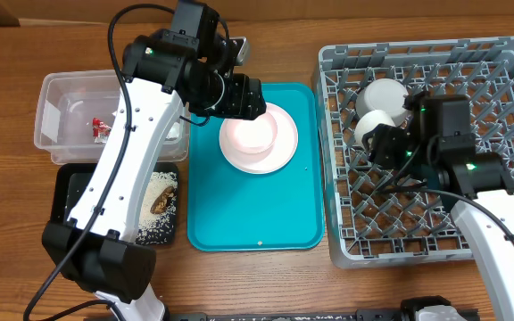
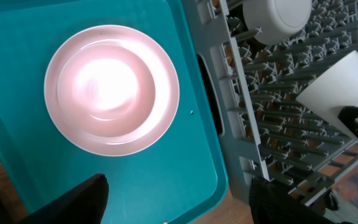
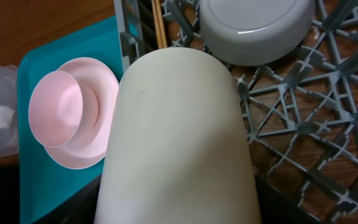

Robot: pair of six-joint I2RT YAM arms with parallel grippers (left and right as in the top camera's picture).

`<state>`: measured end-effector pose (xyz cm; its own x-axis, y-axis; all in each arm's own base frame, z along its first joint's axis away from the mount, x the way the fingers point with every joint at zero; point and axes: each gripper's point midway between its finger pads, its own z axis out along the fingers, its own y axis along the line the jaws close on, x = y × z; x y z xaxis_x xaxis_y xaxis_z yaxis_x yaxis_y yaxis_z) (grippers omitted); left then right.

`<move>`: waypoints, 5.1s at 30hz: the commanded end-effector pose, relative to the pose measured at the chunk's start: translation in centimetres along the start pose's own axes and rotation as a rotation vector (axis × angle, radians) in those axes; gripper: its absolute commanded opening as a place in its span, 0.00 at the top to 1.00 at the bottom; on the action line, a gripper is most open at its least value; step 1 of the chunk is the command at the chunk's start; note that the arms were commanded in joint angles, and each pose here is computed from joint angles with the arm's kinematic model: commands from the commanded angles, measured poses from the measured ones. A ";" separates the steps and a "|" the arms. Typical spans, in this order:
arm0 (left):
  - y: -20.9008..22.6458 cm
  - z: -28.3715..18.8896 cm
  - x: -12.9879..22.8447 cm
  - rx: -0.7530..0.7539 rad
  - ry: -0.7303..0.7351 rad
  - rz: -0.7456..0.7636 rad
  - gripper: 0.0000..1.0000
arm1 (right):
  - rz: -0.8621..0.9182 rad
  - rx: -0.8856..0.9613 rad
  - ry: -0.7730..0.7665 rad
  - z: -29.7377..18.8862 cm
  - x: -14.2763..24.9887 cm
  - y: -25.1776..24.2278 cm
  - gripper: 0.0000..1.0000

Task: Sort waste into correct bins and load items into the dishwasher
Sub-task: 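Lower the cup into the dish rack with the right gripper, then open the right gripper and lift it away from the cup, then move the right gripper over the teal tray to the pink plate rim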

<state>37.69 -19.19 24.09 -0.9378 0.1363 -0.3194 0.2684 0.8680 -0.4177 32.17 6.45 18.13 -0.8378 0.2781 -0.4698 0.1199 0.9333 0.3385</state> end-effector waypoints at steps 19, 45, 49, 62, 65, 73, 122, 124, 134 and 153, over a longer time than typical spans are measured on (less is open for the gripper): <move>1.1 0.8 0.4 -0.070 0.022 -0.055 0.21 | 0.019 0.086 0.184 4.2 2.5 -1.7 0.58; 1.5 0.8 0.4 -0.101 0.020 -0.051 0.18 | -0.018 0.072 0.155 4.3 1.7 -1.5 0.23; 1.8 0.8 0.5 -0.119 0.021 -0.052 0.20 | -0.049 0.049 0.102 3.7 -0.1 -0.6 0.28; 1.8 0.8 0.5 -0.117 0.023 -0.061 0.24 | -0.053 -0.017 0.082 3.8 -1.6 1.0 0.89; 1.8 0.8 0.5 -0.117 0.022 -0.063 0.24 | -0.043 0.000 0.130 4.9 -0.8 0.5 0.89; 1.8 0.8 0.6 -0.117 0.024 -0.064 0.24 | -0.029 0.066 0.207 6.3 0.7 -1.0 0.90; 1.8 0.8 0.5 -0.117 0.022 -0.066 0.25 | -0.020 0.092 0.204 5.5 0.9 -1.5 0.90; 1.8 0.8 0.5 -0.121 0.020 -0.066 0.25 | -0.021 0.037 0.202 5.1 0.5 -0.3 0.85; 7.7 -1.3 -1.0 -0.364 -0.077 -0.186 0.25 | -0.169 -0.249 0.139 0.7 -1.9 8.7 0.50; 17.7 -6.8 0.2 -0.443 -0.129 -0.483 0.00 | -0.377 -0.033 -0.011 11.2 1.5 17.0 0.41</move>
<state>40.89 -0.87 22.29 -0.8949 -0.3386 -0.2905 -0.3016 0.9390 -0.1654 37.01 26.06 15.02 -0.8272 -0.1243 -0.5481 -0.2896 0.9301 0.2260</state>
